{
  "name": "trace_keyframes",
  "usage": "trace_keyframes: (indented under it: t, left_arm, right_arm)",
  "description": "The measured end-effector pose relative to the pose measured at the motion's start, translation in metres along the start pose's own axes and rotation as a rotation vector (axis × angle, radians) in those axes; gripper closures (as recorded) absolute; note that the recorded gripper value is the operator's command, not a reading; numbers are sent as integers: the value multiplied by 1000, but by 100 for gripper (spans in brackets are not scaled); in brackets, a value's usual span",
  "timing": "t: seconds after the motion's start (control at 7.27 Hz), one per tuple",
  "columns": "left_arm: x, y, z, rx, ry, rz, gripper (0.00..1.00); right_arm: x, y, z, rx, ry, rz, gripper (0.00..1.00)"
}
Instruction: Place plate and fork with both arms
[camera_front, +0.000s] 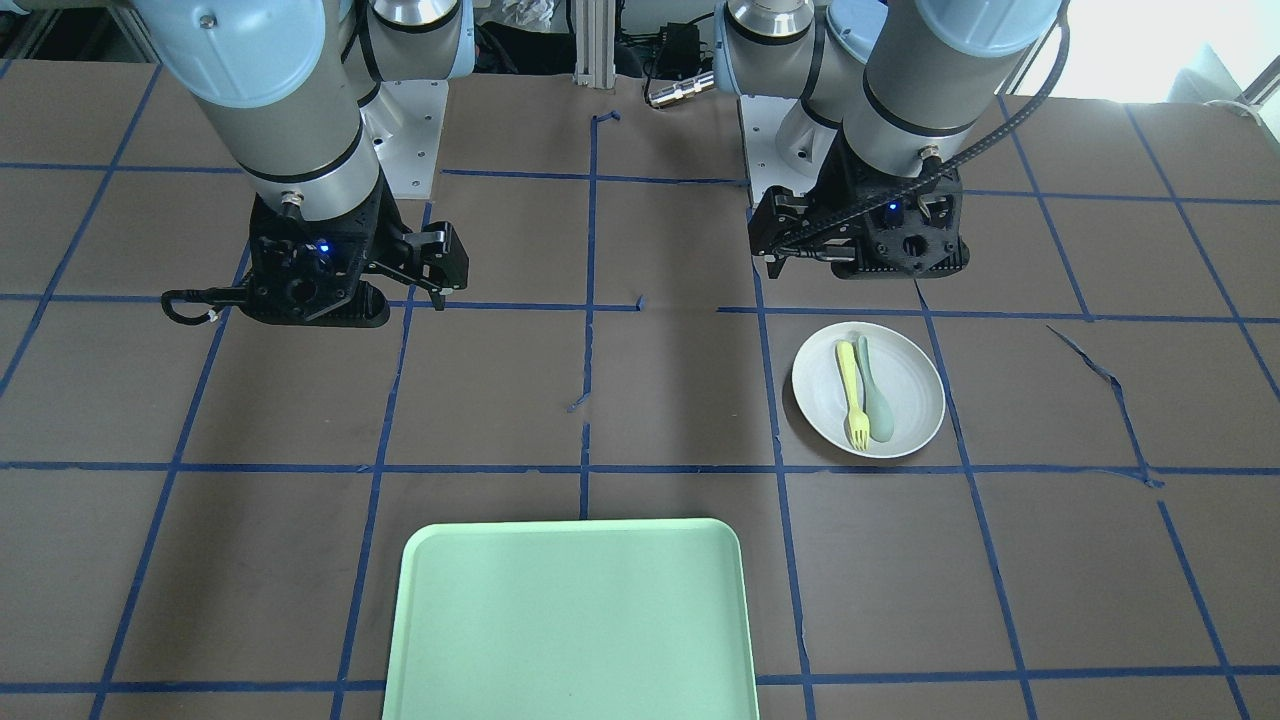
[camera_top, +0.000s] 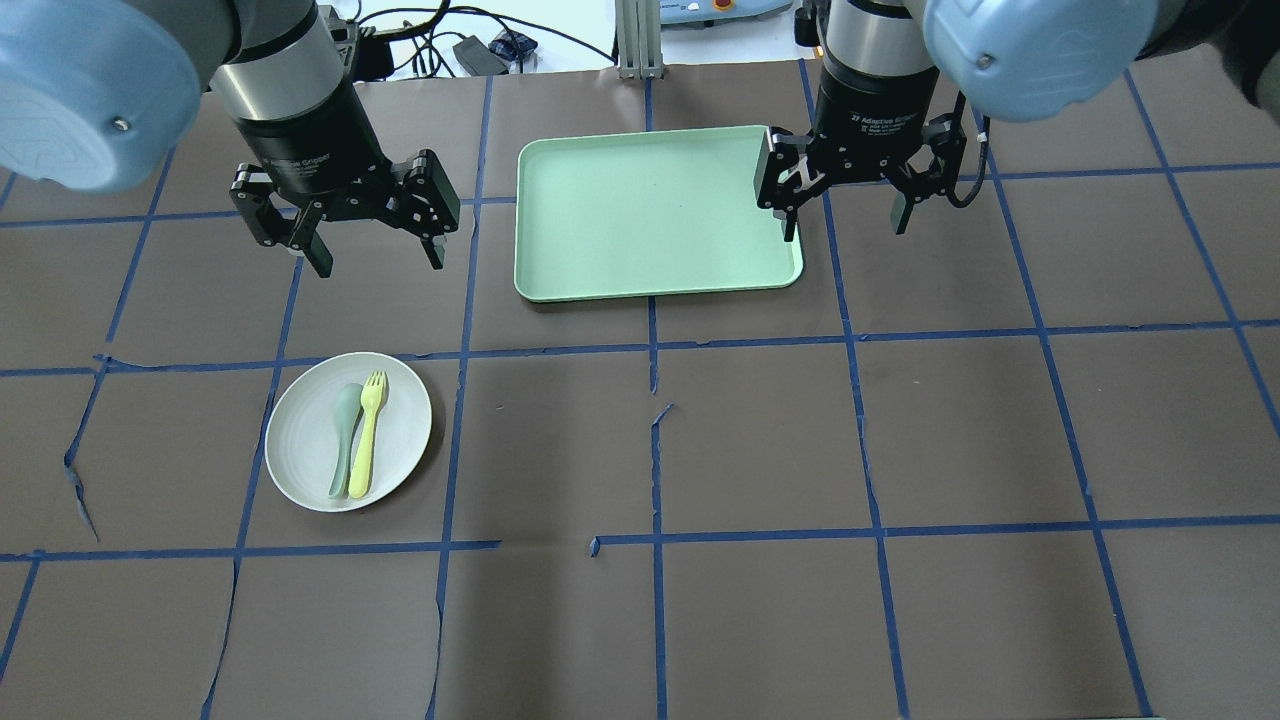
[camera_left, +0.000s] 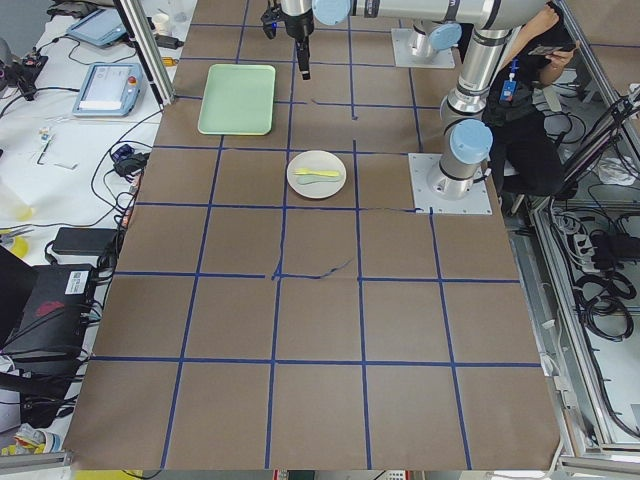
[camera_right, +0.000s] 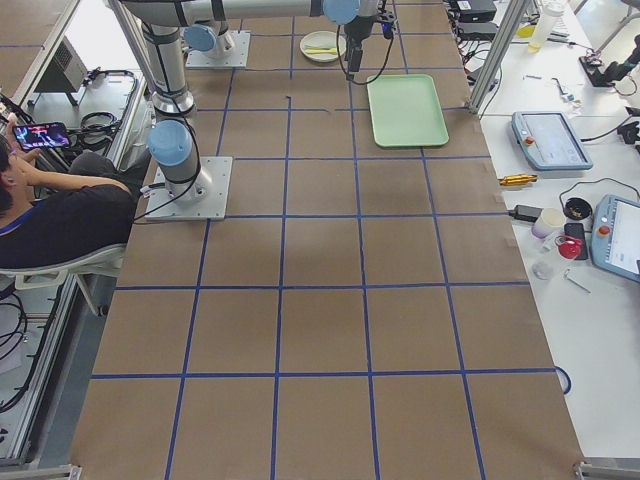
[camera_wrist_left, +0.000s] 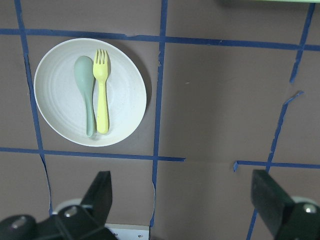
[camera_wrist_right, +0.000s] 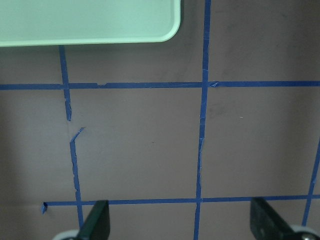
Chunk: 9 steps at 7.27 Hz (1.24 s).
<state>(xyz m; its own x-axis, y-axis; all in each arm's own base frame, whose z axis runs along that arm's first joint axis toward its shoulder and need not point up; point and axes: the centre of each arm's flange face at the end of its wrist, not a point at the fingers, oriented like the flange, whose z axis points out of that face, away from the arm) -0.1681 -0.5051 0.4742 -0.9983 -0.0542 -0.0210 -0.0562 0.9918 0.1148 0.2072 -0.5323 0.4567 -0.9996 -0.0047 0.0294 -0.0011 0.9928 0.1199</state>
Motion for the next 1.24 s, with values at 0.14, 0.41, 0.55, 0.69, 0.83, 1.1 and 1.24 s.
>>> trace_keyframes:
  t: [0.14, 0.41, 0.55, 0.69, 0.83, 1.1, 1.24]
  left_arm:
    - [1, 1, 0, 1, -11, 3, 0]
    - [2, 0, 3, -2, -31, 7, 0]
    - [1, -2, 5, -6, -33, 5, 0]
    - [-3, -4, 5, -8, -37, 1, 0]
    - [-5, -2, 3, -5, -38, -1, 0]
    - [-3, 0, -1, 1, -31, 0, 0]
    - [-1, 0, 0, -1, -28, 4, 0]
  right_arm:
    - [-1, 0, 0, 0, -11, 0, 0]
    - [-5, 3, -3, 3, -33, 0, 0]
    - [-6, 5, -6, 10, -35, 0, 0]
    - [-7, 7, -9, 16, -36, 1, 0]
    - [-6, 8, -10, 18, -32, 1, 0]
    - [-5, 8, -10, 18, -23, 0, 0]
    - [-5, 8, -11, 19, -20, 0, 0]
